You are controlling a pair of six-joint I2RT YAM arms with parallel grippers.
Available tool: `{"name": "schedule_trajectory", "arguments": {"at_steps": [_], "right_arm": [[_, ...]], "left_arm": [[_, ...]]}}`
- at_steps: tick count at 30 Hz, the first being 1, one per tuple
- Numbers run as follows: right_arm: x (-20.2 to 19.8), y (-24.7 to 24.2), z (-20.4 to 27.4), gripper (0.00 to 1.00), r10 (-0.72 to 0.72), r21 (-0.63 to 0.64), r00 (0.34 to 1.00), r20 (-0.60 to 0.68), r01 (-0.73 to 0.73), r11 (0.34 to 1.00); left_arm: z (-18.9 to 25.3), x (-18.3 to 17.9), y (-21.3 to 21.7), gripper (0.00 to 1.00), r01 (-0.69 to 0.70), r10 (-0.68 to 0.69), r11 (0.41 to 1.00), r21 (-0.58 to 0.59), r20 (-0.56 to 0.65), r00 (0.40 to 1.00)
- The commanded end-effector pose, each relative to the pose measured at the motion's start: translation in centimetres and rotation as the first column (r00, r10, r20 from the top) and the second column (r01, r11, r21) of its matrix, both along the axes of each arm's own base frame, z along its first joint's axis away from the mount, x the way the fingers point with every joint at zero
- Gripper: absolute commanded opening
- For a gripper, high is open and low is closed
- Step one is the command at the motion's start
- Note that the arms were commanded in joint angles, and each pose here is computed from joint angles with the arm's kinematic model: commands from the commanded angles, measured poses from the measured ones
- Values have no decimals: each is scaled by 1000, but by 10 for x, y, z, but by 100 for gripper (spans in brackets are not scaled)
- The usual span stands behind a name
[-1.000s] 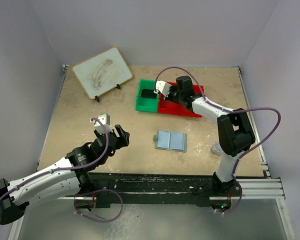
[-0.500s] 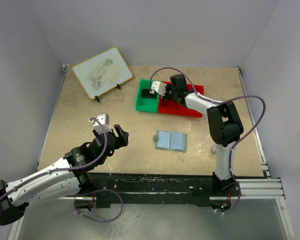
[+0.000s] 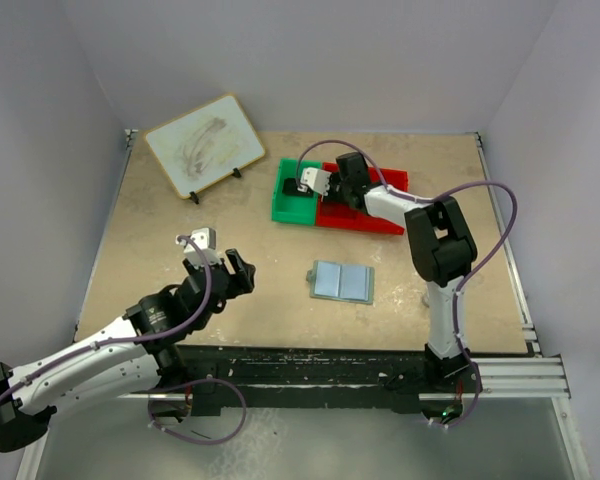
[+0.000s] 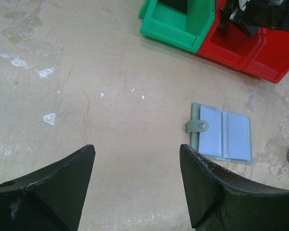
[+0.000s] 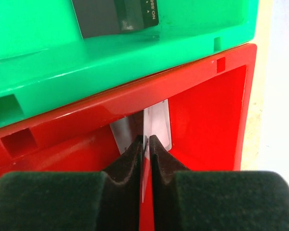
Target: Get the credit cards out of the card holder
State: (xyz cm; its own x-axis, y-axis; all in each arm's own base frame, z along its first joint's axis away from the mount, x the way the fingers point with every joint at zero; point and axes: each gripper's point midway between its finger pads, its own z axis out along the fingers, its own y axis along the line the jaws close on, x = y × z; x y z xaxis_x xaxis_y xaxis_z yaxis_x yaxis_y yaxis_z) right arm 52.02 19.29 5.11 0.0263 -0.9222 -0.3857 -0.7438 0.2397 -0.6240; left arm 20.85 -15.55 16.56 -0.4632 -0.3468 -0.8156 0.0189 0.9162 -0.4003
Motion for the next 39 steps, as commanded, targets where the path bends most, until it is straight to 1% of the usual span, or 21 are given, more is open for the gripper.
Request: {"name": "schedule_trajectory", "arguments": {"at_steps": [1,2,5,9,12,13,14,21,23,28,30,34,37,39], "right_arm": [[5,-3,12,15,-13,-18,999,32,13,1000],[4,-2,11,17,-7,-15,1000,25,8,1000],[0,2,9,29,15,-5,1000,1,-15,1000],[-4,4,8,33,43,-6,999,-14,-43,999],[-6,3,5,35,49,-24,998,-38,-50,998],[-6,3,3,39,51,-31,998,-48,-53,998],[-6,2,4,41,48,-32,998,-48,-49,998],[1,-1,7,44,18,-38,999,-26,-19,999],[2,-1,5,53,16,-41,999,-31,-17,999],[5,-2,0,55,3,-44,1000,-21,-4,999],[10,-6,0,55,-22,-57,1000,9,23,998],[12,-8,-9,56,-34,-61,999,10,35,998],[16,-13,-7,56,-69,-64,996,55,72,995],[17,-14,-5,54,-99,-34,992,77,102,994]], "left_arm": [[22,4,3,69,-26,28,999,-40,47,998],[22,4,3,69,-28,30,999,-44,49,998],[21,3,2,69,-22,24,999,-48,45,999],[20,3,3,69,-22,24,999,-42,42,999],[21,3,3,69,-22,23,999,-42,43,999],[20,3,3,69,-22,24,999,-42,42,999],[20,3,3,69,-23,24,999,-42,41,999],[18,3,2,69,-20,21,999,-36,34,999],[17,3,2,69,-20,21,999,-35,32,999],[17,3,1,69,-21,22,999,-34,31,999],[17,3,1,69,-24,25,999,-37,32,999],[16,3,0,69,-21,22,999,-35,30,999],[15,3,1,69,-25,26,999,-34,28,999],[15,3,1,69,-26,27,999,-34,27,999]]}}
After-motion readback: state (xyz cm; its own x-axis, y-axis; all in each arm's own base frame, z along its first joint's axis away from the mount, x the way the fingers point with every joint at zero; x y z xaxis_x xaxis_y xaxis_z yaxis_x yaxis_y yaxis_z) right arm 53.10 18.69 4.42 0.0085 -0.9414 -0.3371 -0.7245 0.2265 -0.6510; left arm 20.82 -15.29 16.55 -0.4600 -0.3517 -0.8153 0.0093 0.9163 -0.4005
